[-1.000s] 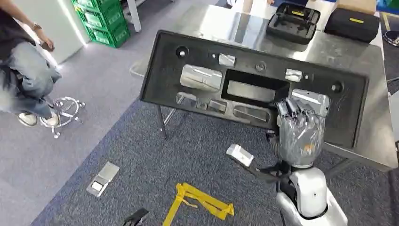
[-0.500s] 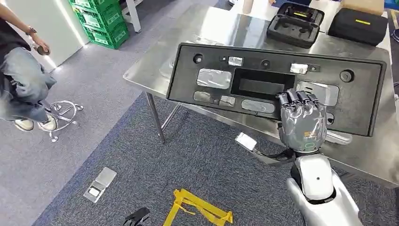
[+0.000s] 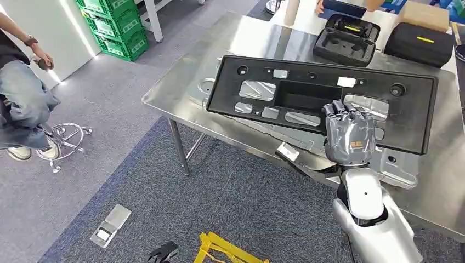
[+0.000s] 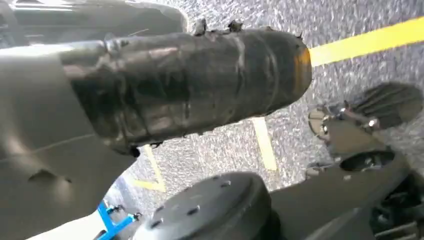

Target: Take the parts from the cabinet and place them on the table.

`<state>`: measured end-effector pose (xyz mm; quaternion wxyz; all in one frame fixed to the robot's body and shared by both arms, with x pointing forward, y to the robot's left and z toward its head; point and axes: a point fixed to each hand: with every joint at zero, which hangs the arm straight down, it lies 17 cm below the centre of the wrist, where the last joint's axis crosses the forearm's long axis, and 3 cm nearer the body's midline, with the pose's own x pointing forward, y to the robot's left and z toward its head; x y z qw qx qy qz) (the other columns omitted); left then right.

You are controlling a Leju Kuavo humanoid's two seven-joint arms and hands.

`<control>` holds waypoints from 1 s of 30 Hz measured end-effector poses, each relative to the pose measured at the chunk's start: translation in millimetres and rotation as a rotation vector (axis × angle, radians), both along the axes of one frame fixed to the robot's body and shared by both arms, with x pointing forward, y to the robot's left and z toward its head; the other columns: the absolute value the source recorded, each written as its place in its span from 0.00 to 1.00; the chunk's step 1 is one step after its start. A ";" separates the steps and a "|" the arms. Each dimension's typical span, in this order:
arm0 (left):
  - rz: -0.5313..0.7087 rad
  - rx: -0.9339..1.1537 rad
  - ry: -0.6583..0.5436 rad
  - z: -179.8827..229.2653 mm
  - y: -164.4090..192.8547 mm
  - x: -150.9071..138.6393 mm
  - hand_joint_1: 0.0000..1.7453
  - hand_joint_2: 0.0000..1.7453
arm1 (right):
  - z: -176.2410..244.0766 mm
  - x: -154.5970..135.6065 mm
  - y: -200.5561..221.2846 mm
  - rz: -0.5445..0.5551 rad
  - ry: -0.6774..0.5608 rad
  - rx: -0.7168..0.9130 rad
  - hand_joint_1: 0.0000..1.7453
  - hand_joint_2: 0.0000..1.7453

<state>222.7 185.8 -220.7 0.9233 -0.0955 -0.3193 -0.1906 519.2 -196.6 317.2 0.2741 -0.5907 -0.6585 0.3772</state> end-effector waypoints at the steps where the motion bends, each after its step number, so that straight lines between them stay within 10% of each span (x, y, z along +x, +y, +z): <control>1: 0.000 -0.002 -0.002 0.6 -1.7 0.9 0.00 0.00 | -1.9 3.1 -2.3 -0.006 0.011 0.006 1.00 1.00; 30: -0.005 -0.003 0.007 -2.4 -5.0 -8.7 0.00 0.00 | -56.3 21.7 -25.0 -0.053 0.189 0.033 1.00 1.00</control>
